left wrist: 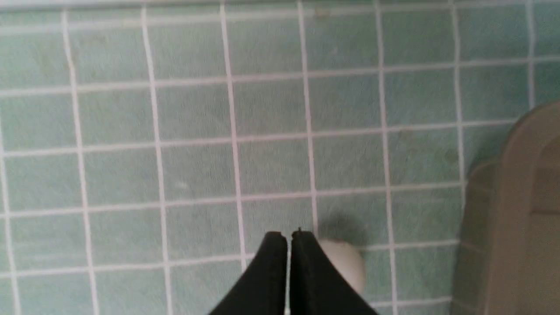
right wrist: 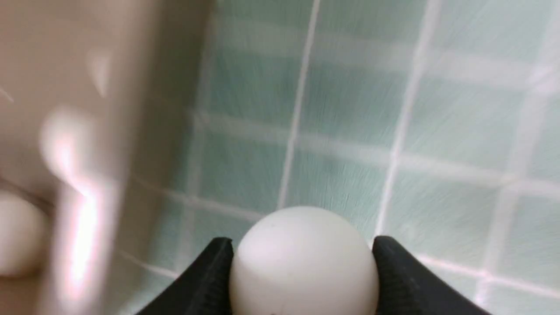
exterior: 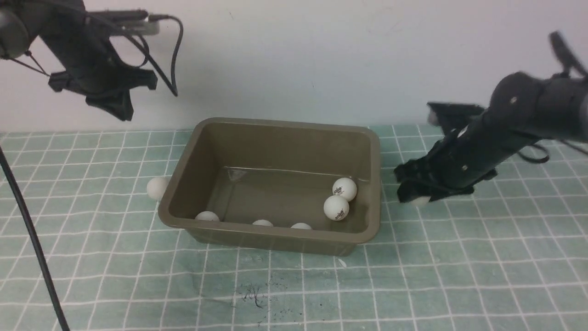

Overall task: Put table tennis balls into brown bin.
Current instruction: 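Release the ping pong ball into the bin and lift the gripper away, then reach for and grasp a ping pong ball on the table beside the basket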

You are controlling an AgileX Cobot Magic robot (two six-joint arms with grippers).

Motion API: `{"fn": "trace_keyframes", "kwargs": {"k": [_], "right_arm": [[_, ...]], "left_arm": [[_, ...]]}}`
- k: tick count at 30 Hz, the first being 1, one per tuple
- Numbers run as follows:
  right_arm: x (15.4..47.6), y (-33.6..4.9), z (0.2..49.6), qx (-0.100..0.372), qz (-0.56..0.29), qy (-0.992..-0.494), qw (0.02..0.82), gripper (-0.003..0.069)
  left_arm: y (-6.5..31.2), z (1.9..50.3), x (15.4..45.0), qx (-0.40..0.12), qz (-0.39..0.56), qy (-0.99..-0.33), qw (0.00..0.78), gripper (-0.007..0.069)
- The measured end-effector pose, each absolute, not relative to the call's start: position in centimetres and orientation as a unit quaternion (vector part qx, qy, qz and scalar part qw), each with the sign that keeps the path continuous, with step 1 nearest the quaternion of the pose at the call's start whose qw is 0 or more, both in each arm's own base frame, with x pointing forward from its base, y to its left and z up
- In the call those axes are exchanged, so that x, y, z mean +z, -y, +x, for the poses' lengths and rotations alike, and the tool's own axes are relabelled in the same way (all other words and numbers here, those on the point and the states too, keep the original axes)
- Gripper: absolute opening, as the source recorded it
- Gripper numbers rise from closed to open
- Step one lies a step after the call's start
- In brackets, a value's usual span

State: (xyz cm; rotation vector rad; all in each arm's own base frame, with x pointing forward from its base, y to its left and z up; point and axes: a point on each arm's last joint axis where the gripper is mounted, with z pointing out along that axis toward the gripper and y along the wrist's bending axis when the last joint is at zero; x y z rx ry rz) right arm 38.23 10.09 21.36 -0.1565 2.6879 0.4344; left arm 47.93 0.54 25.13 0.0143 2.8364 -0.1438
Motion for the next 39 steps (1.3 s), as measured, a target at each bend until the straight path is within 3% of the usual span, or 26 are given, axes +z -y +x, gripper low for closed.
{"fn": "trace_keyframes", "kwargs": {"k": [1, 2, 6, 10, 16, 20, 23, 27, 30, 31, 32, 33, 34, 36, 39], "right_arm": [[22.0, -10.1, 38.1, 0.158, -0.056, -0.962, 0.215, 0.0362], [25.0, -10.5, 37.9, 0.175, -0.061, -0.948, 0.258, 0.0362], [28.4, -14.3, 38.0, 0.208, -0.128, -0.918, 0.313, 0.0362], [27.9, -17.2, 39.1, 0.221, -0.163, -0.912, 0.304, 0.0372], [26.8, -17.4, 40.9, 0.191, -0.189, -0.932, 0.243, 0.0569], [29.4, -14.6, 40.7, 0.14, -0.196, -0.945, 0.22, 0.0615], [31.9, -11.4, 39.9, 0.084, -0.181, -0.954, 0.223, 0.0568], [35.3, -5.8, 37.8, 0.028, -0.123, -0.961, 0.247, 0.0379], [36.2, -2.7, 35.8, 0.035, -0.071, -0.965, 0.251, 0.0225], [36.5, -2.5, 35.4, 0.037, -0.068, -0.964, 0.254, 0.0214], [36.5, -1.7, 33.6, 0.057, -0.049, -0.966, 0.247, 0.0116], [36.5, -1.5, 33.4, 0.059, -0.048, -0.966, 0.247, 0.0107], [36.4, -1.6, 31.8, 0.076, -0.05, -0.965, 0.245, 0.0045], [36.3, -1.9, 30.4, 0.095, -0.053, -0.962, 0.249, 0.001], [36.1, -2.4, 28.6, 0.121, -0.058, -0.955, 0.264, -0.0008]], "left_arm": [[-0.5, 47.9, 24.9, -0.051, 0.006, -0.988, 0.147, -0.0005], [-0.1, 47.4, 23.3, -0.063, 0.017, -0.991, 0.118, -0.0005], [1.6, 46.9, 21.7, -0.083, 0.049, -0.991, 0.091, -0.0005], [3.7, 46.8, 21.7, -0.095, 0.074, -0.988, 0.094, -0.0005], [7.9, 46.3, 21.7, -0.102, 0.103, -0.985, 0.09, -0.0005], [9.9, 45.9, 21.7, -0.1, 0.127, -0.983, 0.088, -0.0005], [10.2, 45.6, 22.4, -0.082, 0.128, -0.984, 0.094, -0.0005], [7.1, 45.2, 25.9, -0.051, 0.101, -0.984, 0.134, -0.0005], [4.0, 44.9, 28.0, -0.044, 0.069, -0.984, 0.158, -0.0005], [3.5, 45.0, 28.1, -0.043, 0.064, -0.984, 0.159, -0.0005], [1.7, 45.0, 28.1, -0.041, 0.051, -0.985, 0.161, 0.0], [1.4, 45.1, 28.0, -0.041, 0.05, -0.985, 0.16, 0.0002], [0.8, 45.4, 27.2, -0.044, 0.053, -0.986, 0.152, 0.0026], [0.8, 45.7, 26.0, -0.05, 0.061, -0.987, 0.14, 0.0072], [1.4, 46.4, 23.3, -0.059, 0.077, -0.989, 0.111, 0.0206]]}}
